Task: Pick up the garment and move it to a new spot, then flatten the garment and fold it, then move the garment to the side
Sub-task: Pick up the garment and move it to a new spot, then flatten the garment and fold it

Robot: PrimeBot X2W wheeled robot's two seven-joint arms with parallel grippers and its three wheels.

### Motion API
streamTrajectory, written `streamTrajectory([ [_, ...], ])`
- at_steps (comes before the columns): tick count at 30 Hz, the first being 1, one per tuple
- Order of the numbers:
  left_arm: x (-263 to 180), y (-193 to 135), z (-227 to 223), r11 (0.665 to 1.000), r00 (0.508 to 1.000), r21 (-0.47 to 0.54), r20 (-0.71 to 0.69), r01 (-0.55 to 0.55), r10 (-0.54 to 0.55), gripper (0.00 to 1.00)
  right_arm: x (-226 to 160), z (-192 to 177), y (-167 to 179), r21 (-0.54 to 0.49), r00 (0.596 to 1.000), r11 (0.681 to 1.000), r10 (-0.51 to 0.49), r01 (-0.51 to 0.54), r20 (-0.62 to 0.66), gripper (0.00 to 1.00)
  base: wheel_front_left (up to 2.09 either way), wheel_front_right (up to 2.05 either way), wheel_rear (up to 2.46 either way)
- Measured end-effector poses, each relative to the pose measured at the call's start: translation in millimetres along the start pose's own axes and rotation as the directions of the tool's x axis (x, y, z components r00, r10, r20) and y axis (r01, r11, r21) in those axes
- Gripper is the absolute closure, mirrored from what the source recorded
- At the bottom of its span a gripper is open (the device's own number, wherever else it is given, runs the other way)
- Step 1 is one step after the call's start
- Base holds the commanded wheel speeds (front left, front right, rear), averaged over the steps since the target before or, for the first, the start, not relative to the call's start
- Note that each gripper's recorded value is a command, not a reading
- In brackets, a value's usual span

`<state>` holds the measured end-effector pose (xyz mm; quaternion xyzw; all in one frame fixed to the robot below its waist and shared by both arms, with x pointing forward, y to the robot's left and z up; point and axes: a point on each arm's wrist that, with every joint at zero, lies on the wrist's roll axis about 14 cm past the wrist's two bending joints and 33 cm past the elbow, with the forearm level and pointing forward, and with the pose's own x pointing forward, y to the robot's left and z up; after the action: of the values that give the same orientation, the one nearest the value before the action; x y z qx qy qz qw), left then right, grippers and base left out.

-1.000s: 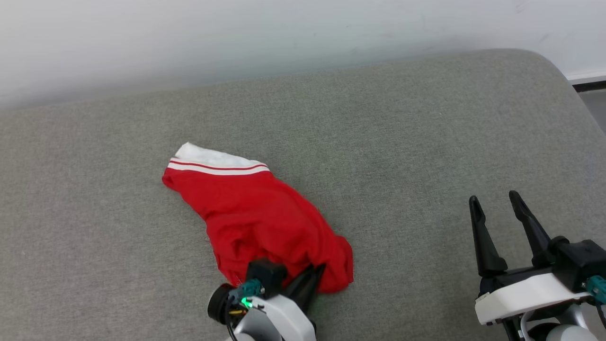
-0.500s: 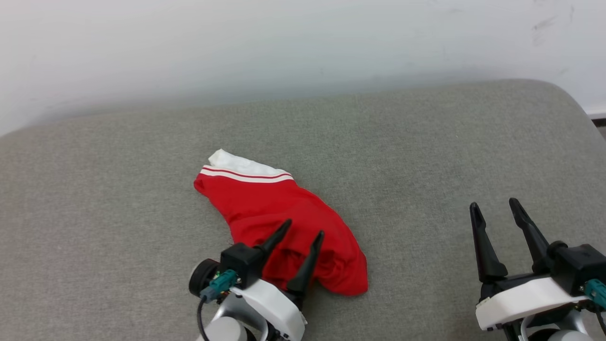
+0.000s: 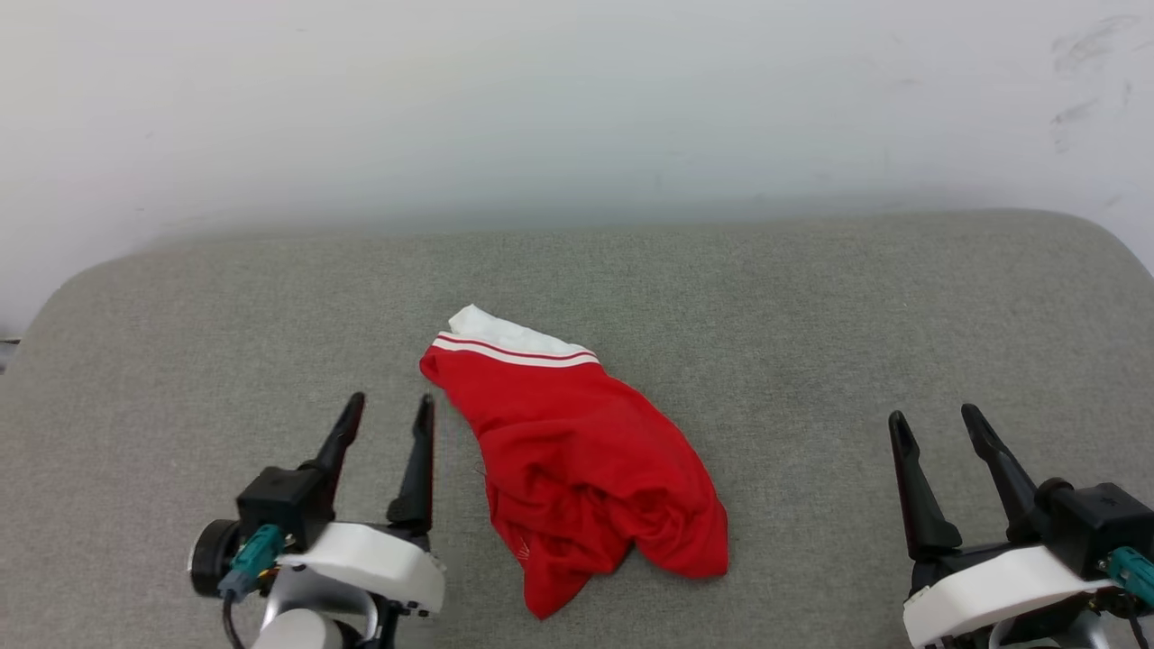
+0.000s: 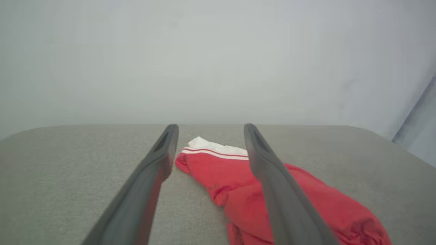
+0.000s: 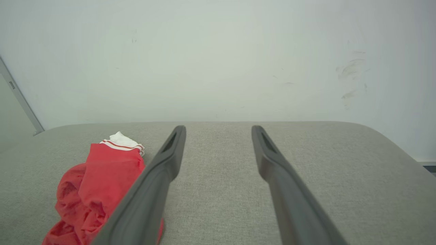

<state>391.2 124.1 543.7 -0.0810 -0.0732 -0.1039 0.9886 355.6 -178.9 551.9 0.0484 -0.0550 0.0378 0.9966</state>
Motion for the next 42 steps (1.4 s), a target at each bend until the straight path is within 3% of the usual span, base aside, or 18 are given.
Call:
streamTrajectory([
  [9, -23, 43, 3, 0.991, 0.994, 0.078, -0.004, -0.11, 0.111, 0.0, 0, -1, 8, 0.007, 1.0, 1.0, 0.023, -0.023, -0.008, 0.0, 0.0, 0.0, 0.0],
  [21, -25, 39, 0, 0.992, 0.995, 0.08, -0.014, -0.095, 0.097, 0.0, -1, -8, 0, 0.019, 0.999, 1.0, 0.001, 0.0, -0.039, 0.0, 0.0, 0.0, 0.0],
  [28, -24, 40, -2, 0.993, 0.995, 0.069, -0.016, -0.098, 0.099, 0.0, 7, -44, -8, 0.039, 0.981, 0.999, -0.016, 0.024, -0.192, 0.0, 0.0, 0.0, 0.0],
  [34, -16, 35, -3, 0.995, 0.997, 0.068, -0.014, -0.075, 0.076, 0.0, 40, -78, 21, 0.095, 0.915, 0.991, 0.123, -0.093, -0.385, 0.0, 0.0, 0.0, 0.0],
  [42, -15, 42, -7, 0.993, 0.994, 0.049, -0.019, -0.105, 0.106, 0.0, 72, -118, 72, 0.128, 0.729, 0.948, 0.307, -0.292, -0.611, 0.0, 0.0, 0.0, 0.0],
])
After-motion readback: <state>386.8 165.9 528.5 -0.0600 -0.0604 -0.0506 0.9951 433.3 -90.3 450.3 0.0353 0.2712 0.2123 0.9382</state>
